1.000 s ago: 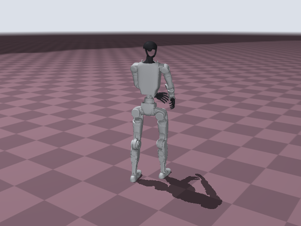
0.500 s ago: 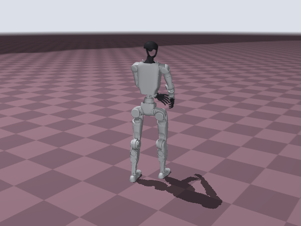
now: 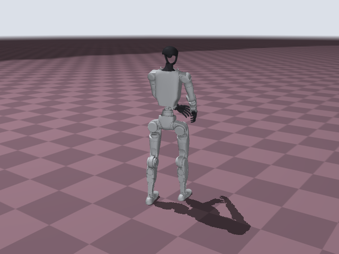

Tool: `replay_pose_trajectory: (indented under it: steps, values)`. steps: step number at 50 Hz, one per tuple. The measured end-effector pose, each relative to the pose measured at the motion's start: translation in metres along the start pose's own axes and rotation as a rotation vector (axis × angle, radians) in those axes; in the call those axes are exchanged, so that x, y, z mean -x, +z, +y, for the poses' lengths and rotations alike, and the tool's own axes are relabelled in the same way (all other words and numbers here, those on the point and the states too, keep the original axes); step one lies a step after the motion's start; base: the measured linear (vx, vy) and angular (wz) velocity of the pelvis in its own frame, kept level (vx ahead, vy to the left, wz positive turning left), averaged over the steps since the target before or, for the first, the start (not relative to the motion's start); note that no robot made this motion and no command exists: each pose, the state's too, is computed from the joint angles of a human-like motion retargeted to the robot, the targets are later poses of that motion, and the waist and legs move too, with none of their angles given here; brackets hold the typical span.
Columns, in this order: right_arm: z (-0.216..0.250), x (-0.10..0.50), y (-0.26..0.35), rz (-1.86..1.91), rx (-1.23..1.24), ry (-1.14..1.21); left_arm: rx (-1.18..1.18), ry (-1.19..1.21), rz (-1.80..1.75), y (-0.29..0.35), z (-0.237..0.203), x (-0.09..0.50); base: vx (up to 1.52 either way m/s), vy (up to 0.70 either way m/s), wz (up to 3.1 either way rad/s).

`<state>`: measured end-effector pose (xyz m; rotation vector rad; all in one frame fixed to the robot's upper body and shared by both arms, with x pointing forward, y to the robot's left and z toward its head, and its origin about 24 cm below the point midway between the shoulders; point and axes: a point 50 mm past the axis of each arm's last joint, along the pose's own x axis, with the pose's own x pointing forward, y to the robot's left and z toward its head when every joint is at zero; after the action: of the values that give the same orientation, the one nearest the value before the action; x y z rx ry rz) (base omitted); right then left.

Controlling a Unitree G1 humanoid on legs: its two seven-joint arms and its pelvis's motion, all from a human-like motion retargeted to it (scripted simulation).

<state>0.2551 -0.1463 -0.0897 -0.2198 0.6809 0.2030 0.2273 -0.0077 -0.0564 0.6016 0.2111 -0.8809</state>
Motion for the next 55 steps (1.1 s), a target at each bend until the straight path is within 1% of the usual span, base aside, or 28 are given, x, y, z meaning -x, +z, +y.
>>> replay_pose_trajectory:
  steps: [18,36,55]
  values:
    - [0.000,0.001,-0.008,0.028,-0.104,-0.007,-0.032,0.021,-0.034,0.002,0.004,0.003,0.00,0.00,0.00]
    - [0.000,0.000,-0.008,0.032,-0.171,-0.049,-0.077,0.101,-0.044,0.001,0.010,0.005,0.00,0.00,0.00]
    - [-0.001,-0.002,-0.008,0.062,-0.228,-0.073,0.001,0.188,-0.004,-0.002,0.013,0.005,0.00,0.00,0.00]
